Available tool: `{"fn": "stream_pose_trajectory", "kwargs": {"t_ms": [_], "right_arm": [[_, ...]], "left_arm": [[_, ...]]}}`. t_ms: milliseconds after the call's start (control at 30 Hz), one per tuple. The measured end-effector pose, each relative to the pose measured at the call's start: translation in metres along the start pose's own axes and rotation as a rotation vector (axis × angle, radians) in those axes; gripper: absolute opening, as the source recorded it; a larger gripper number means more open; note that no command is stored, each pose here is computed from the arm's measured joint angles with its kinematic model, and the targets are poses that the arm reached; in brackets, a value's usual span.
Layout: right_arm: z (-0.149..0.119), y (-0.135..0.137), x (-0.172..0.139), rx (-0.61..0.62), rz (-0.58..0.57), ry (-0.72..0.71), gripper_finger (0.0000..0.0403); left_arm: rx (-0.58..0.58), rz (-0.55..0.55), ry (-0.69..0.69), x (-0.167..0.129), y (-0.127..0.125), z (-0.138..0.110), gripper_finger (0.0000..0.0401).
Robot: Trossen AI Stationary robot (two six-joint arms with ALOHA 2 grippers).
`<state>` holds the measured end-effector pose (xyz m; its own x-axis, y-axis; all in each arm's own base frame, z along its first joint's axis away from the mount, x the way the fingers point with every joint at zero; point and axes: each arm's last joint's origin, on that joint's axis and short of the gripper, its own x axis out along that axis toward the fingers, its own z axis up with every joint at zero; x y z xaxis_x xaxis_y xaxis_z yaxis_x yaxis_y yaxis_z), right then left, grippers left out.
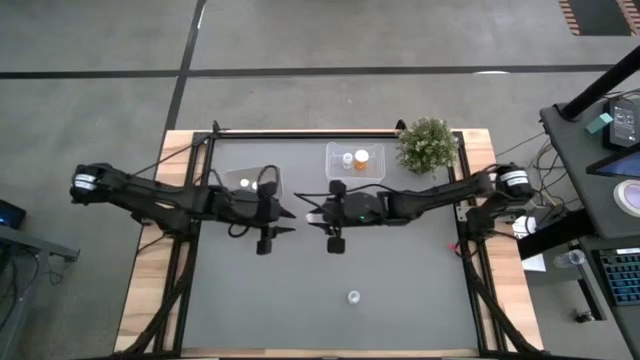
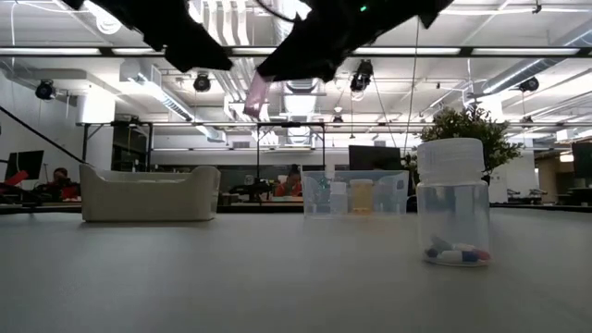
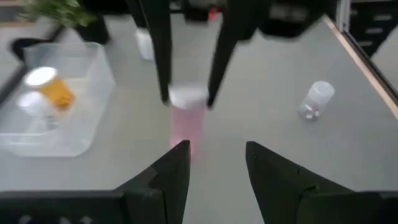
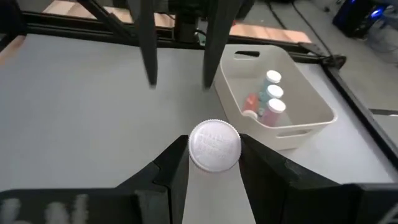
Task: Pick and place medicine bottles into bin by pill shape (circle, oval)
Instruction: Put the small pink pill bottle into the gray bin
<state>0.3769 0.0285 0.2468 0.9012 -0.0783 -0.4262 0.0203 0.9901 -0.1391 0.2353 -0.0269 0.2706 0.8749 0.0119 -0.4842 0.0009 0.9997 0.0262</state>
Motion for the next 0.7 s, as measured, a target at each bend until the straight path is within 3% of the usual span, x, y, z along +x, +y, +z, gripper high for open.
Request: {"fn": "stream_pose_trajectory", "kwargs": {"t_ms": [333,567,700], "right_arm": [[-0.022,-0.011,0.066,0.031,0.015,0.1,0.0123],[-0.031,-0.013,0.099,0.049,0.014,0.18,0.0123],[-0.035,-0.01,0.109,0.074,0.071,0.208,0.0123]], "left_arm": [[0.006,0.062,-0.083,-0.053,0.008,0.005,0.0141],[0.007,0.064,-0.144,-0.067,0.009,0.008,0.0141],[0.01,0.065,-0.147,-0.068,0.01,0.008,0.0141]]}}
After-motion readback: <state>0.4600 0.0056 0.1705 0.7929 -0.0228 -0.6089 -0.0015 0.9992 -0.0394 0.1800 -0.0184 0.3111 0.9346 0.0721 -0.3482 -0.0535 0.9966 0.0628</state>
